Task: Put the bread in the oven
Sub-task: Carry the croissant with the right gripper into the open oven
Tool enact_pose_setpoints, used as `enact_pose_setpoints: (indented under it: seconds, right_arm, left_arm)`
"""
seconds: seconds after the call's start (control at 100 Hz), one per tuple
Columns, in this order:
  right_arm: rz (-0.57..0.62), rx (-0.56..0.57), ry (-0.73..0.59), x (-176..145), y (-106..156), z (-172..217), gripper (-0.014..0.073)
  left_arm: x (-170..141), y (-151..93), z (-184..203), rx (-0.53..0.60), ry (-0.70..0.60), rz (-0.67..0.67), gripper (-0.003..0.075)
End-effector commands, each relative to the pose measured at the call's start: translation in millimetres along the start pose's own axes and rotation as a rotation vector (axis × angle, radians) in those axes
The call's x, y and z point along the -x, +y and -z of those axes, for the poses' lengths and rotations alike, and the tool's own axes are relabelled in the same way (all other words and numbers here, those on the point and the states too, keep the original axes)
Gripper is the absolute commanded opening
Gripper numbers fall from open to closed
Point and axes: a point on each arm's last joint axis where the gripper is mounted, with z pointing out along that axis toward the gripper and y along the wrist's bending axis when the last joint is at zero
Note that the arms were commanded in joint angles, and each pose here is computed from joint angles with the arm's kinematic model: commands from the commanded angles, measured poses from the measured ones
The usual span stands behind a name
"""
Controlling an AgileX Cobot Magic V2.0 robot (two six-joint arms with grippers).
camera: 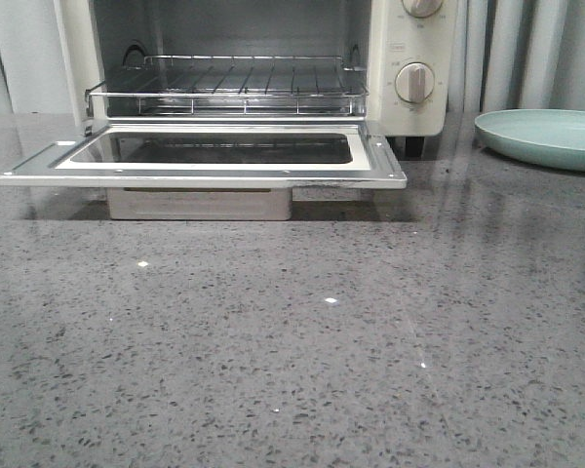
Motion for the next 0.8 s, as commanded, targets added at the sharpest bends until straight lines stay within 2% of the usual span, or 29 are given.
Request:
enact_pose_setpoints:
  seconds: [0.0,0.18,0.3,0.56,0.73,0.79]
  right_arm:
    - [0.109,0.018,-0.071,9.5,11.9,-18.3,-0.0069]
    - [0.259,-0.014,0.072,-21.1,17.1,-86.7,-0.0069]
    - [0.353,-0.055,0.115,-30.2,12.5,-114.3,-0.0069]
    - [0.339,-0.142,0.091,-11.7,-17.6,-150.4,-0.0069]
    - [0.328,-0.149,0.088,-9.3,-20.3,-166.2,-0.0062]
    - [0.326,-0.146,0.099,-11.3,-19.9,-170.5,-0.0014]
  left_arm:
    - [13.1,0.4,1.7,0.016,-0.08,0.018,-0.0021]
    - [11.3,-0.5,1.6,0.007,-0.06,0.018,-0.0021]
    - [8.5,-1.9,1.5,-0.009,-0.029,0.018,-0.0021]
    - [6.1,-3.1,1.5,-0.021,-0.003,0.017,-0.0021]
    - [5.1,-3.6,1.5,-0.027,0.008,0.017,-0.0021]
    - [5.1,-3.6,1.5,-0.027,0.008,0.017,-0.0021]
